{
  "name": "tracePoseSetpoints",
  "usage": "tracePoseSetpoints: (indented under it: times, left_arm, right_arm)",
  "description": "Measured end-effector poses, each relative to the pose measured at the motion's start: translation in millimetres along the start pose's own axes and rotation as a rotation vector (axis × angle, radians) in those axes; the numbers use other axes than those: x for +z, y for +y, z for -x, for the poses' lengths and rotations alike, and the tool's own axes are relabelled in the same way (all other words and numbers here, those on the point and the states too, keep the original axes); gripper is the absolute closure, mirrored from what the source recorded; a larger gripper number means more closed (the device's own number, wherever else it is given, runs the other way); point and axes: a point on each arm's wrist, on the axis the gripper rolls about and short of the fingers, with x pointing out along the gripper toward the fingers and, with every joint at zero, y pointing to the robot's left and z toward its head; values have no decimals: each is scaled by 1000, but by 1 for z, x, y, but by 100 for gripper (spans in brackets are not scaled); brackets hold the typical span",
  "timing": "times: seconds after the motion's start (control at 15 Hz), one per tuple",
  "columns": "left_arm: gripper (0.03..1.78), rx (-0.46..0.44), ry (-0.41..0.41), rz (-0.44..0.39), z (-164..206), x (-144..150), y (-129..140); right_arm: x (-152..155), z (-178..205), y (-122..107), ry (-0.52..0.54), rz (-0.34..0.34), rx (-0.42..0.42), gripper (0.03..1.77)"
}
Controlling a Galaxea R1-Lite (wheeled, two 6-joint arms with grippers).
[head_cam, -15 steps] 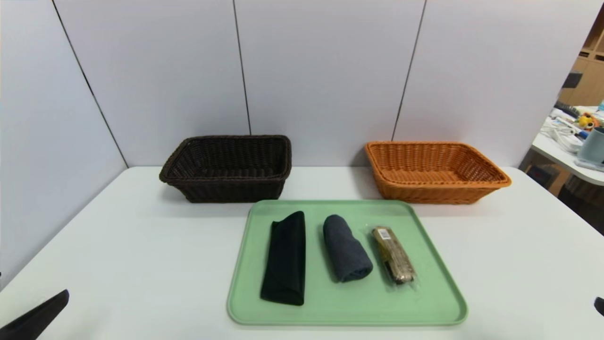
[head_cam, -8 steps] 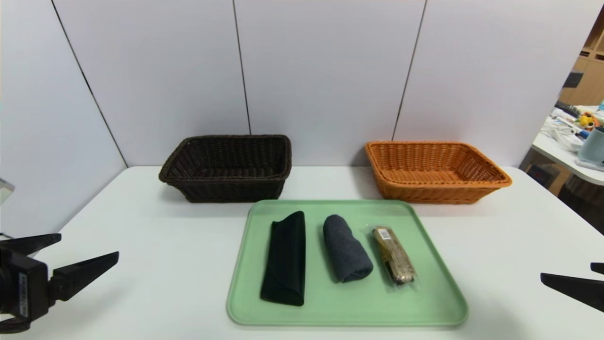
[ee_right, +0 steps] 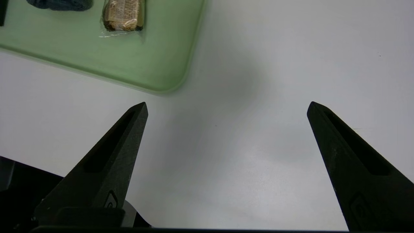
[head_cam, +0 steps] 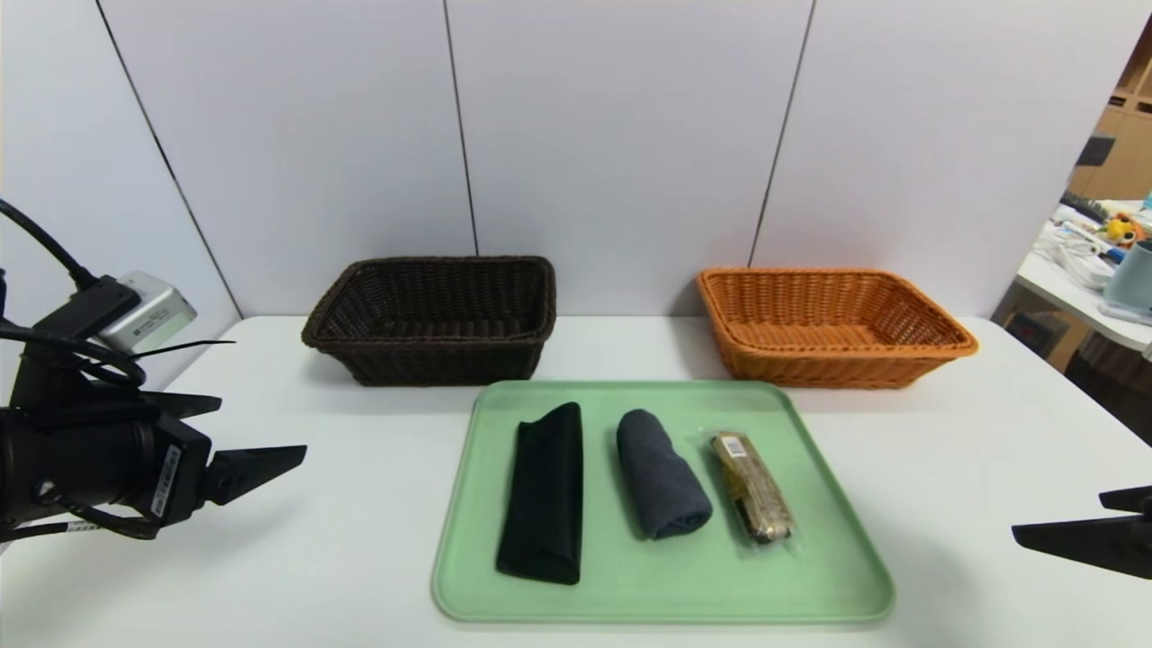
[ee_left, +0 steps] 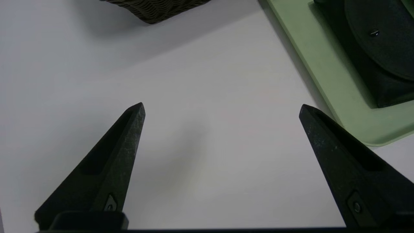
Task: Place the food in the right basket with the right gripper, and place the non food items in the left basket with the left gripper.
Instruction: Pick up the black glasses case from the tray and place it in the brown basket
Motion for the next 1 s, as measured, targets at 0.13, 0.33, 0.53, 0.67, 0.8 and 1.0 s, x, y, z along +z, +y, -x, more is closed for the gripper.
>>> tracePoseSetpoints:
  times: [0.13, 0.33, 0.53, 0.67, 0.8, 1.0]
  left_arm:
    - [12, -3, 10, -30, -3, 0, 1]
    - [12, -1, 5, -33, -4, 3, 2]
    - [12, -13, 4, -32, -9, 8, 4]
    - [12, -73, 0, -19, -17, 12, 4]
    - [12, -178, -22, -3, -24, 19, 3]
    - [12, -285, -26, -16, -38, 31, -7]
  right_arm:
    - [4, -3, -2, 5, -7, 1, 10]
    - [7, -4, -3, 0, -7, 3, 10]
    - [12, -7, -4, -21, 2, 3, 10]
    - [19, -12, -6, -51, 16, 2, 10]
    - [26, -19, -7, -74, 37, 7, 10]
    - [35, -29, -7, -90, 71, 19, 10]
